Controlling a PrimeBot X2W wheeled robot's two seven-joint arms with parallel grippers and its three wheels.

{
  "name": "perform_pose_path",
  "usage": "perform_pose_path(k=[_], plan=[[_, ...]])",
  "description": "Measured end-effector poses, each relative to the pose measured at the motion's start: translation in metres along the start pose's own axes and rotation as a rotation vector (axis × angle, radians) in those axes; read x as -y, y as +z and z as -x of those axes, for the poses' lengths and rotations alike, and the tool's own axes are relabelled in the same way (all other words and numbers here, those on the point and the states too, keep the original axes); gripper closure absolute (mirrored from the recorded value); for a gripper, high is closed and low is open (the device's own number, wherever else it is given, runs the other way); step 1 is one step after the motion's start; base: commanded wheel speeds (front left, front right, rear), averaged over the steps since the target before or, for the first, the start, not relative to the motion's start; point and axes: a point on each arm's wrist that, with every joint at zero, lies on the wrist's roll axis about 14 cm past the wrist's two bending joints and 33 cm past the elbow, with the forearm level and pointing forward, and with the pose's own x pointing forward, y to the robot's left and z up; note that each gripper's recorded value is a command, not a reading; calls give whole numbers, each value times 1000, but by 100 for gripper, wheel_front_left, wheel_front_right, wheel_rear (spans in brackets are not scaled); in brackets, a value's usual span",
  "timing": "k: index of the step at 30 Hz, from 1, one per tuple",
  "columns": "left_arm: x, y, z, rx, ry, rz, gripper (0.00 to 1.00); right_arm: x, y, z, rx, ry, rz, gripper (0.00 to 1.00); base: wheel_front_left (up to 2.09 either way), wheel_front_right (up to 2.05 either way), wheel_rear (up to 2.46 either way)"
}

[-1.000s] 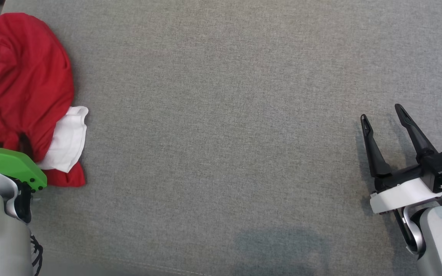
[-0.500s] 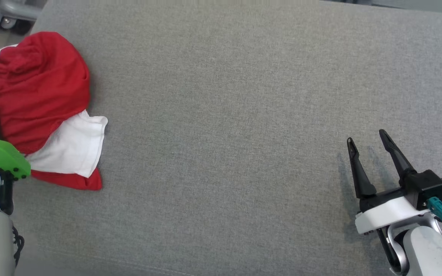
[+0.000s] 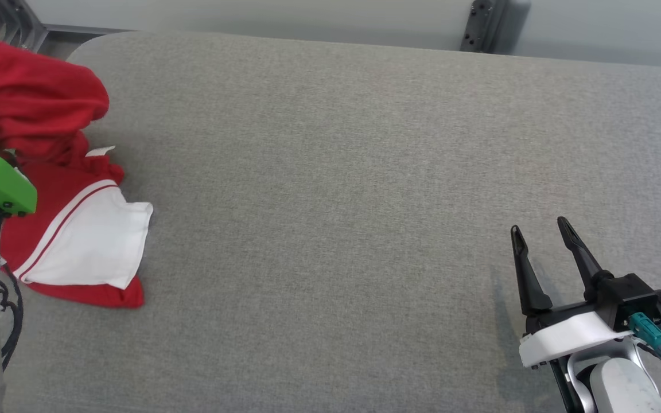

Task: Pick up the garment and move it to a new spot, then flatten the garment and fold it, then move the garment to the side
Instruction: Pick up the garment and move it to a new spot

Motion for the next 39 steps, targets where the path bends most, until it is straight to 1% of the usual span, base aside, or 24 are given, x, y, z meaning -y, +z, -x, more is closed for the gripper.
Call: perform_pose_path(k=[5,7,10,14,16,19,25,29,33,35,36,38,39], plan=[[67,40,-3,84,-179,28,100,15,5,13,9,-62,-6,0,0,0,0],[99,56,-1,123,-259,56,100,22,8,19,14,-90,-5,0,0,0,0],[137,73,4,164,-358,90,100,33,11,30,18,-133,-1,0,0,0,0],[193,84,15,181,-517,141,100,50,16,46,26,-196,7,0,0,0,0],[227,83,26,166,-617,181,100,60,19,56,30,-235,14,0,0,0,0],[269,75,40,131,-732,225,100,71,23,70,33,-282,22,0,0,0,0],[336,24,61,-49,-888,307,100,93,27,100,35,-380,36,0,0,0,0],[368,-30,71,-224,-935,334,100,107,29,120,32,-447,41,0,0,0,0],[383,-100,75,-404,-902,298,100,116,28,134,23,-493,45,0,0,0,0],[387,-132,79,-470,-890,254,100,118,27,139,17,-507,46,0,0,0,0],[388,-144,81,-495,-882,261,100,119,27,141,15,-515,46,0,0,0,0],[390,-167,84,-531,-877,225,100,121,26,145,12,-526,41,0,0,0,0],[391,-172,82,-532,-870,225,100,121,25,145,9,-527,41,0,0,0,0]])
